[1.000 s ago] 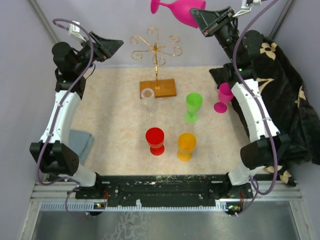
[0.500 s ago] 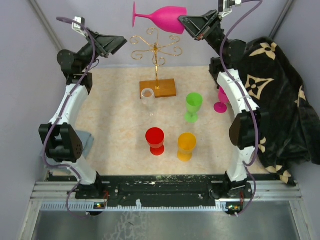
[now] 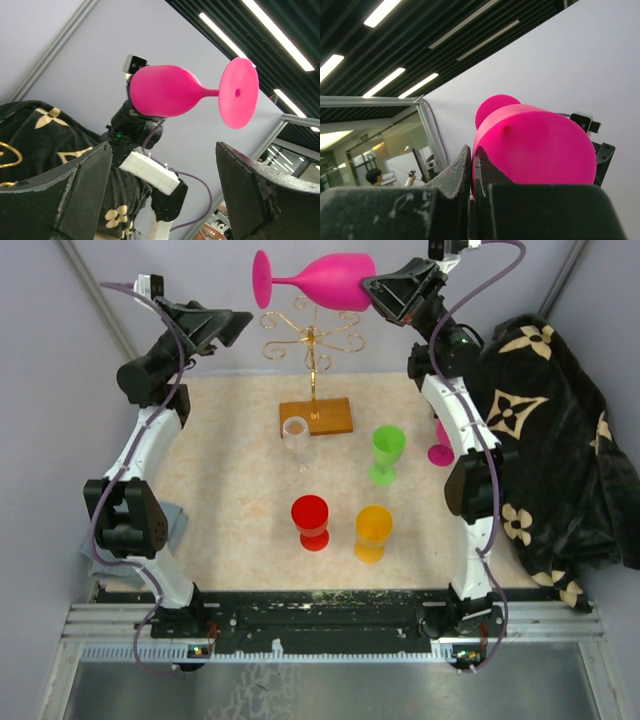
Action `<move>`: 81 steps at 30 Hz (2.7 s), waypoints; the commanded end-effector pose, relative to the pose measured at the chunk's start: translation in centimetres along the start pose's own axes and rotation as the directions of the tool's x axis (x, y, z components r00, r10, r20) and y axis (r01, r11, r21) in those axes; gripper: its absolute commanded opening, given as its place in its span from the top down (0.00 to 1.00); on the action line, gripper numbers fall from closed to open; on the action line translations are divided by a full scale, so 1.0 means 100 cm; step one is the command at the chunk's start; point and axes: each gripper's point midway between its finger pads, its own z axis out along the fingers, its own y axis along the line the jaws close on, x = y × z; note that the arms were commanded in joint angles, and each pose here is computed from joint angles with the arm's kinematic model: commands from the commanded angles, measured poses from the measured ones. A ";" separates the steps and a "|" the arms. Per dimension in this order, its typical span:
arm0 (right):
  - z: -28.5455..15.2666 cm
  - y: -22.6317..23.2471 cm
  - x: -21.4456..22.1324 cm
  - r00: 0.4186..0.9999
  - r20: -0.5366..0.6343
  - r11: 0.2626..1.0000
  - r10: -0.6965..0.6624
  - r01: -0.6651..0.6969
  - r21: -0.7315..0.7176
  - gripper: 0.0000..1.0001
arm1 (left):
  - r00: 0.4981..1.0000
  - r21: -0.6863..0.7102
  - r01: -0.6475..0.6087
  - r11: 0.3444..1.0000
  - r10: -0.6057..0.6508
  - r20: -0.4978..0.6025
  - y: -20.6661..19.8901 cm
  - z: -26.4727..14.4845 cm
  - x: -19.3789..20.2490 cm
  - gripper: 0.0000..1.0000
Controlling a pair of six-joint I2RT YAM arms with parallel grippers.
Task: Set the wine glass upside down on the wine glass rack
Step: Turn the wine glass upside down at the wine rack.
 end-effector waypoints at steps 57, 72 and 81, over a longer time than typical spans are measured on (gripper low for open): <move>-0.019 -0.011 0.021 1.000 -0.014 1.000 0.022 -0.022 -0.015 0.55 | 0.995 0.282 0.096 0.955 -0.102 0.009 -0.078 0.024 0.000 1.00; -0.045 -0.025 0.010 0.995 -0.071 0.970 -0.074 0.088 0.225 0.55 | 0.987 -0.093 -0.153 0.984 0.156 0.023 -0.005 0.026 -0.055 1.00; -0.050 -0.033 0.019 0.983 -0.144 0.939 -0.112 0.152 0.309 0.56 | 0.959 -0.304 -0.263 0.916 0.282 0.021 0.056 0.019 -0.084 1.00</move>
